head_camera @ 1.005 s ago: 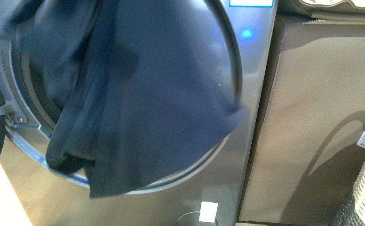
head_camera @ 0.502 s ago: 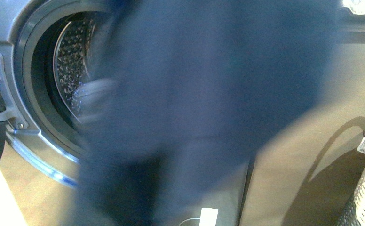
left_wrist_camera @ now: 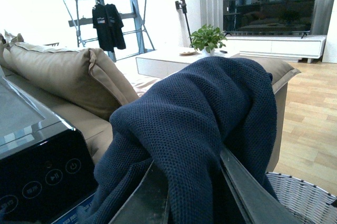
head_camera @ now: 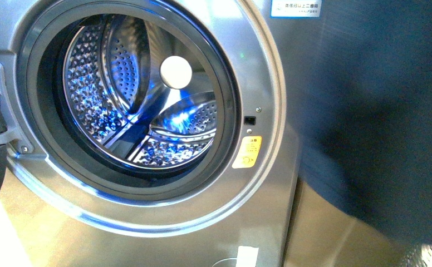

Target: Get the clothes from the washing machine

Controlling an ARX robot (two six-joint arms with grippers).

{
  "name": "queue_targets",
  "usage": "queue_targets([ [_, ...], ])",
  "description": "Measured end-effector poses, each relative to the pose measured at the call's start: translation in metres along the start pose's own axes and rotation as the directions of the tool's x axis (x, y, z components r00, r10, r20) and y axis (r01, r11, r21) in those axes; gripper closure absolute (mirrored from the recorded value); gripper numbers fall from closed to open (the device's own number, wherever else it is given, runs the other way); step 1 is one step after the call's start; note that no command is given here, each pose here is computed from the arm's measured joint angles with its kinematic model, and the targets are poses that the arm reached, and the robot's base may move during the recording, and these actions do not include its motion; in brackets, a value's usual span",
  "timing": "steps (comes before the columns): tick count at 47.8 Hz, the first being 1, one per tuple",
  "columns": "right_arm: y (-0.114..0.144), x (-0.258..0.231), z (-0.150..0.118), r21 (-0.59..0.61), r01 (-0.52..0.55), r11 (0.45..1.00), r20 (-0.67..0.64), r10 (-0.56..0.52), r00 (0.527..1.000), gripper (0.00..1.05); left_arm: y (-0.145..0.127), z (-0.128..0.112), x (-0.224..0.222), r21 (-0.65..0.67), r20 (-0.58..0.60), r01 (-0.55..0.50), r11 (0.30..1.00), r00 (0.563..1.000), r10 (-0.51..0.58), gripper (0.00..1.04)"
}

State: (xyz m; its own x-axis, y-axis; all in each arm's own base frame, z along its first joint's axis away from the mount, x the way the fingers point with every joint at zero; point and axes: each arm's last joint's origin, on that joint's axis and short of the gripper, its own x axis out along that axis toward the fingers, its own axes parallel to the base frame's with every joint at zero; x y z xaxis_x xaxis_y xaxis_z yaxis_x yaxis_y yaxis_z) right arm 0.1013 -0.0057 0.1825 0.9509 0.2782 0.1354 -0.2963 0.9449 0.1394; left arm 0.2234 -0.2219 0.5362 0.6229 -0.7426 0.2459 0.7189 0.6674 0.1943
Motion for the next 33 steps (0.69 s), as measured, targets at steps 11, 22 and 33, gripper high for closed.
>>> queue_targets([
  [11,-0.003,0.018,0.059,-0.01,-0.141,0.99,0.125,0.141,0.982,0.08,0.001,0.0,0.001,0.001,-0.002,0.027,1.0,1.0,-0.027,0.9],
  [22,0.0,0.038,0.097,-0.045,-0.204,0.978,0.175,0.208,0.962,0.08,0.004,-0.001,0.002,0.001,-0.009,0.045,0.999,0.999,-0.045,0.9],
  [33,0.01,0.053,0.119,-0.084,-0.281,0.956,0.191,0.293,0.937,0.08,0.003,0.0,0.003,-0.001,-0.004,0.068,0.998,0.998,-0.068,0.9],
])
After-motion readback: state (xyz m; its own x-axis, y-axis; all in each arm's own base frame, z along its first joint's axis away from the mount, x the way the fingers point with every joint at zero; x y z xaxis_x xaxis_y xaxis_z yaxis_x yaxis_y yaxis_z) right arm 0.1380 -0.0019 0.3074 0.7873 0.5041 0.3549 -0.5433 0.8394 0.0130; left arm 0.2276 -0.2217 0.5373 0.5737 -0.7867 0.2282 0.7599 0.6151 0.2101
